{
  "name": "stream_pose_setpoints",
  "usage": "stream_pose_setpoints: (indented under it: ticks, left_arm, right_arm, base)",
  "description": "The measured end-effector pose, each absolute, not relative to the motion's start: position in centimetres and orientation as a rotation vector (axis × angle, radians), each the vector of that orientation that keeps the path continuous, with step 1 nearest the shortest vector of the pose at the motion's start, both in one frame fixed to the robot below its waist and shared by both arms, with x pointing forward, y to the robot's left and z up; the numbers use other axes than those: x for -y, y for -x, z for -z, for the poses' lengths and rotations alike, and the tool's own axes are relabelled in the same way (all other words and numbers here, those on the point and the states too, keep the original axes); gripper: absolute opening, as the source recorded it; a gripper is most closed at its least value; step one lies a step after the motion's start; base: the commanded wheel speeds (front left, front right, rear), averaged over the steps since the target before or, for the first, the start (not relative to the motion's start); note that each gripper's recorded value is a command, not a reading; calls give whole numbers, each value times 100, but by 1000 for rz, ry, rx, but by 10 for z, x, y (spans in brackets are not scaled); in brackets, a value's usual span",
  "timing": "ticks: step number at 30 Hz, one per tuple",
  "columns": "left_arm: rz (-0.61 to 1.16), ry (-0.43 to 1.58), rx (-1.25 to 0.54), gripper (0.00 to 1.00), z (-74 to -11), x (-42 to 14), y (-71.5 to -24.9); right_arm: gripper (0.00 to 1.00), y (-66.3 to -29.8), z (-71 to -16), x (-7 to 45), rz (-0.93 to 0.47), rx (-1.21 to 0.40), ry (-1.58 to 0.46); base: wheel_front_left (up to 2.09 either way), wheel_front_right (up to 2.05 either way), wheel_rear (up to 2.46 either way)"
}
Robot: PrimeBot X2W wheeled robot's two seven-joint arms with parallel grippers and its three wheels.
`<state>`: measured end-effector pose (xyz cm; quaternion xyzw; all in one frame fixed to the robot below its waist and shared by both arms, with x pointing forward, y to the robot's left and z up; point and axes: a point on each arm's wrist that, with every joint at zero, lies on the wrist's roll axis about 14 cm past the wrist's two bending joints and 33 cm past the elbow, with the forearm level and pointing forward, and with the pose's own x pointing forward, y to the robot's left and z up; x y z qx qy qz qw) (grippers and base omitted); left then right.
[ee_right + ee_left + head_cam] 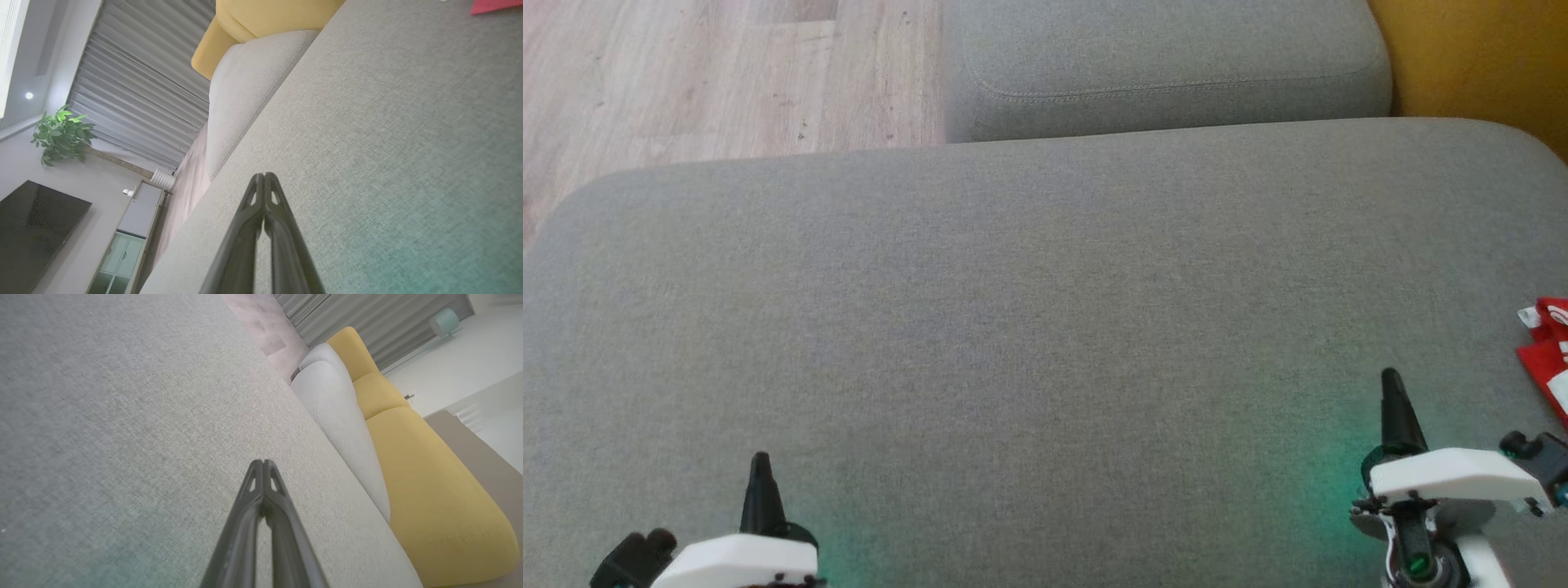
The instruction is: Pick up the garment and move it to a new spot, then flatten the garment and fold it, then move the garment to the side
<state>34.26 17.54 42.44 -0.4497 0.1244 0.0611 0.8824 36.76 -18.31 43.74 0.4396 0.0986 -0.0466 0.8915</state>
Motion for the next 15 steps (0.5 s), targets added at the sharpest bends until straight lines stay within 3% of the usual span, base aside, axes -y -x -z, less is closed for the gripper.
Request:
stream_pose_setpoints:
  ticks: [15]
  left_arm:
    - [-125, 1125, -225, 0, -436, -179, -352]
  right_arm:
    - [0, -372, -449, 190, 112, -163, -1108]
  base:
    - [0, 0, 0]
